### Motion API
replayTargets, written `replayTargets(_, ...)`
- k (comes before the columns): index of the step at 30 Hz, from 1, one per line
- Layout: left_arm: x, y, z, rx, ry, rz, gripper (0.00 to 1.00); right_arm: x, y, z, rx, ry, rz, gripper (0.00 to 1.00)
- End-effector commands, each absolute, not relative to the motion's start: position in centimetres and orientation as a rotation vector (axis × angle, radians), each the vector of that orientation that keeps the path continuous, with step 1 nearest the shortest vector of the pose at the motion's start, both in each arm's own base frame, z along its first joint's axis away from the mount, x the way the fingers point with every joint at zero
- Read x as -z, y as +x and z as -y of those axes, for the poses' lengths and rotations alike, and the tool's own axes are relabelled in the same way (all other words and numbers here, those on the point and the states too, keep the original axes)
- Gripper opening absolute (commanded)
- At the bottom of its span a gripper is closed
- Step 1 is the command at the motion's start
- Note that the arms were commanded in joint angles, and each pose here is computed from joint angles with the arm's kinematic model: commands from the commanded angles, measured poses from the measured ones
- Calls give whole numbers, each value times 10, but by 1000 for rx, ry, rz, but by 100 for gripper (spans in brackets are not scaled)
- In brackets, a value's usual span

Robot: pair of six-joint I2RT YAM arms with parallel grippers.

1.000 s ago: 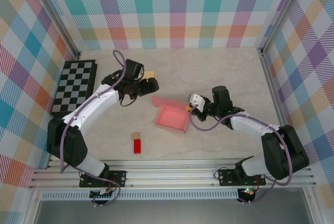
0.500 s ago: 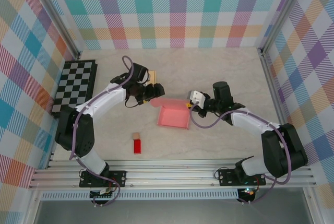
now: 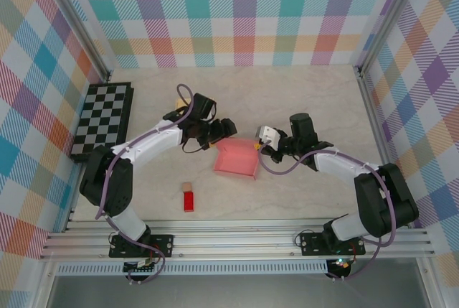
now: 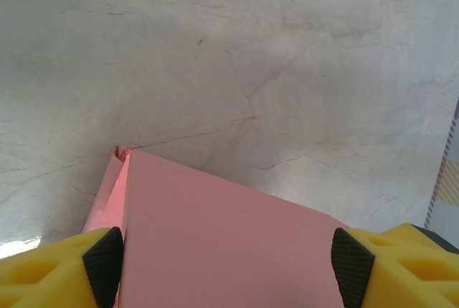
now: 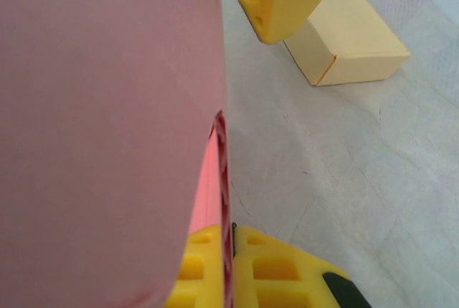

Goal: Fold the paper box

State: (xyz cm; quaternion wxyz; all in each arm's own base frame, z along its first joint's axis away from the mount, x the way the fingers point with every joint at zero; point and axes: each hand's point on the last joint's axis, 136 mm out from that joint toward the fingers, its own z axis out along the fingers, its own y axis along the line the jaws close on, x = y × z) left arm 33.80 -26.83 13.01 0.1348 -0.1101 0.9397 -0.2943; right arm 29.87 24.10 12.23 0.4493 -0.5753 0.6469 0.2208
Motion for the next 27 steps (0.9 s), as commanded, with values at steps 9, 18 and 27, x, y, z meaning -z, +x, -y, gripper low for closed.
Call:
replayTargets(9, -105, 306, 267, 652, -201, -2766, 65, -123, 309, -246, -557, -1371, -1663, 25)
replayTargets(18, -102, 305, 256, 538, -227, -2735, 65, -128, 309, -244, -586, -1317, -1720, 42)
replayTargets(27, -94, 305, 248, 460, -243, -2732, 65, -137, 296, -236, -607, -1337, -1769, 55)
